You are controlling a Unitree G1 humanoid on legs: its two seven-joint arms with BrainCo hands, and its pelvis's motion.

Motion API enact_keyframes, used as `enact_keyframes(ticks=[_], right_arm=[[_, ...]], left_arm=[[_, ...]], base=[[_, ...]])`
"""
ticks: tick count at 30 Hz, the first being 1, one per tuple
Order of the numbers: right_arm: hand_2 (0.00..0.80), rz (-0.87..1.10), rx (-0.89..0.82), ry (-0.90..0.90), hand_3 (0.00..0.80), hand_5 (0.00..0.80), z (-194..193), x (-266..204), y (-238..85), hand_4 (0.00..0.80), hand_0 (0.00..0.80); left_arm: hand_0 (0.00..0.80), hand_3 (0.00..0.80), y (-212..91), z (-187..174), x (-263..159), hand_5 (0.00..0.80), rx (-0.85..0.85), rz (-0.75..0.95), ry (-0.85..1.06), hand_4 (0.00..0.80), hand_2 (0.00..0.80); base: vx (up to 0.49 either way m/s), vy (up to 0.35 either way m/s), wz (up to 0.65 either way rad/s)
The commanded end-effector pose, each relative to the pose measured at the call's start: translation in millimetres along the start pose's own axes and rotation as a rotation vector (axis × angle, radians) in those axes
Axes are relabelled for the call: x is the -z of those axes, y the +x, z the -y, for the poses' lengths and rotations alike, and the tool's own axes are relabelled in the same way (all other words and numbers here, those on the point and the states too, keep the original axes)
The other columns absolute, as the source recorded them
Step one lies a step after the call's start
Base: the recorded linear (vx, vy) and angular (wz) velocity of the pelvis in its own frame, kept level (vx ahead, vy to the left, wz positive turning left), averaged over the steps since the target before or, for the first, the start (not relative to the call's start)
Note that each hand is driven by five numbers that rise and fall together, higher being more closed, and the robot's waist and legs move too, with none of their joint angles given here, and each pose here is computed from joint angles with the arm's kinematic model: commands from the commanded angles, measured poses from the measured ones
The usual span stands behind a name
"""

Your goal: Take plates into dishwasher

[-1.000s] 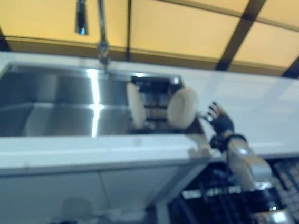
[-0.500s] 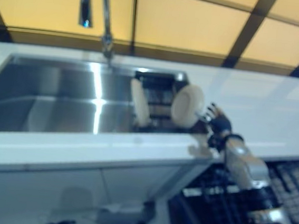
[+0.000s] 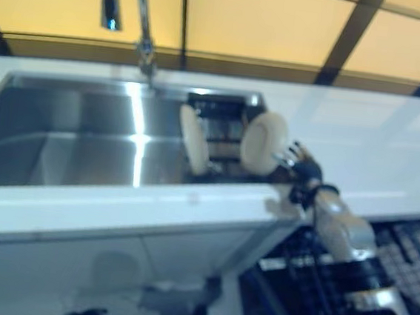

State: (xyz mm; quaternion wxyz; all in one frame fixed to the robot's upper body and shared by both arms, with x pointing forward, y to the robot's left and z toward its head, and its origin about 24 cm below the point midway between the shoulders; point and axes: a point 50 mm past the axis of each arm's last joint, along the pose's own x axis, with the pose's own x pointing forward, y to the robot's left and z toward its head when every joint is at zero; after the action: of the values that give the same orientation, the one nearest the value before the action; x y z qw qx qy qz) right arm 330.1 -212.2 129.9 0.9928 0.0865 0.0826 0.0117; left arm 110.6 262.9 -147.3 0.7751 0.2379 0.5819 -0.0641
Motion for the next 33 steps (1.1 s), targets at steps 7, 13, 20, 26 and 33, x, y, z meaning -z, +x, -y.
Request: enact_keyframes(ticks=[7,13,20,26,33], right_arm=[[0.0,0.147,-0.037,0.058,0.0,0.0,-21.4,-49.0,14.4,0.0,0.0],[0.0,0.146,-0.033,0.055,0.0,0.0,-21.3,-50.8,15.0,0.0,0.0],[0.0,0.139,-0.01,0.075,0.0,0.0,-20.1,-50.2,16.2,0.0,0.0],[0.0,0.153,0.015,0.051,0.0,0.0,-18.4,-51.7,17.7,0.0,0.0],[0.0,0.184,0.037,0.042,0.0,0.0,-17.7,-54.9,17.1,0.0,0.0]], left_arm=[[0.0,0.0,1.0,-7.8,-19.5,0.0,-0.008,0.041,0.062,0.0,0.0],[0.0,0.0,1.0,-8.0,-22.4,0.0,-0.008,0.05,0.065,0.0,0.0],[0.0,0.0,1.1,-6.9,-24.7,0.0,-0.006,0.057,0.062,0.0,0.0],[0.0,0.0,1.2,-6.7,-25.9,0.0,-0.006,0.06,0.06,0.0,0.0],[0.0,0.0,1.3,-6.1,-27.9,0.0,-0.005,0.063,0.065,0.0,0.0]], base=[[-0.003,0.001,0.05],[0.0,0.0,0.0],[0.0,0.0,0.0],[0.0,0.0,0.0],[0.0,0.0,0.0]])
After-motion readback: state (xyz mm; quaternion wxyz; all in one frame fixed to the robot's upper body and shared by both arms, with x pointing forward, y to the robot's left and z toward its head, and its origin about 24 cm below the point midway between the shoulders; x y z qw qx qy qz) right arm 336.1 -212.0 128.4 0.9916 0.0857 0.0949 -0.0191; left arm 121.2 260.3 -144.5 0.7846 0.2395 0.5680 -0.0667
